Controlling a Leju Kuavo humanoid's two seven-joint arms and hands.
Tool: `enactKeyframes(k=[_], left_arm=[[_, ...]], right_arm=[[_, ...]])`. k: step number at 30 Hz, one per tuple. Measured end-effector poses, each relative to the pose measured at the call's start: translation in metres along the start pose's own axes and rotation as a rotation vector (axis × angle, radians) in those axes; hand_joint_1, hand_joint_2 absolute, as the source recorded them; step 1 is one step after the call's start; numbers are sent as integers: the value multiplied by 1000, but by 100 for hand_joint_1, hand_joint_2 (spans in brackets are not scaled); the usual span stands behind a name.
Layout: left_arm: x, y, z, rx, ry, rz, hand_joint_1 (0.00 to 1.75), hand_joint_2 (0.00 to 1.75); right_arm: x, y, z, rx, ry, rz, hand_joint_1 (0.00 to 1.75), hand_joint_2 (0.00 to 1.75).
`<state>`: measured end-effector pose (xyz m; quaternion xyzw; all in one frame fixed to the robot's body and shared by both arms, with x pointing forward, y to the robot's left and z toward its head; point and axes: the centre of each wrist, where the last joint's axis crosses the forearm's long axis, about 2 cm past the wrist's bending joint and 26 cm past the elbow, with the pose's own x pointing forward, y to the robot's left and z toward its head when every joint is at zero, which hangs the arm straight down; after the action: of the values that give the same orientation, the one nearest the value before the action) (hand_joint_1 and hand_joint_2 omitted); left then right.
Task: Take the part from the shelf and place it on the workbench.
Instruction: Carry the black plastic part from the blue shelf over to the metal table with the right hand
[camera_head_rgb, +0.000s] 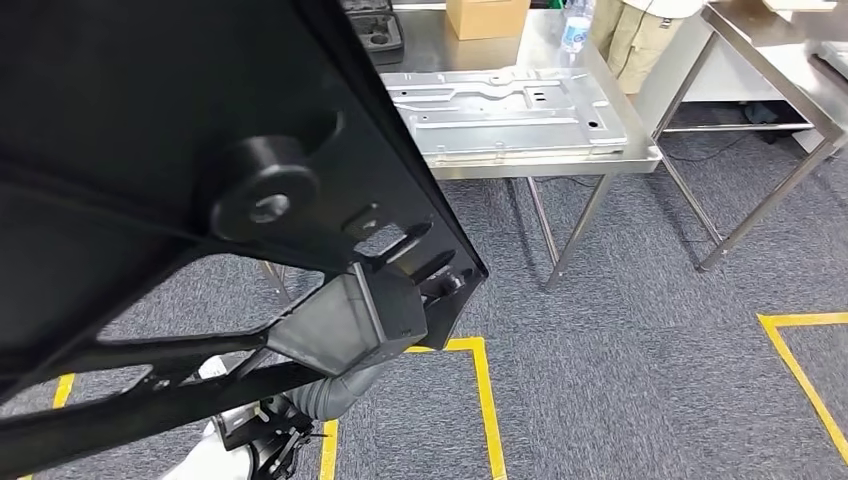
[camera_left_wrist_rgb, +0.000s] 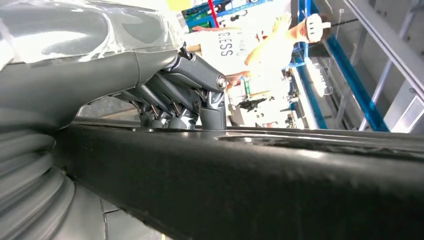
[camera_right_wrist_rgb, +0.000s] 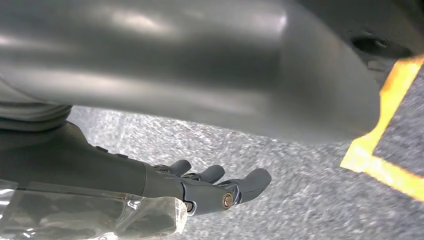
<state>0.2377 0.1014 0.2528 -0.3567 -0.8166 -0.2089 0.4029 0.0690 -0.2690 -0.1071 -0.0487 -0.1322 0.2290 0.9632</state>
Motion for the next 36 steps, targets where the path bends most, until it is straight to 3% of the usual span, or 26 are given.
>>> enactKeyframes(k=[36], left_arm=[[-1,2,0,6,9,-1,175,175]], right_arm=[[-1,0,0,-9,-3,0,0,0]])
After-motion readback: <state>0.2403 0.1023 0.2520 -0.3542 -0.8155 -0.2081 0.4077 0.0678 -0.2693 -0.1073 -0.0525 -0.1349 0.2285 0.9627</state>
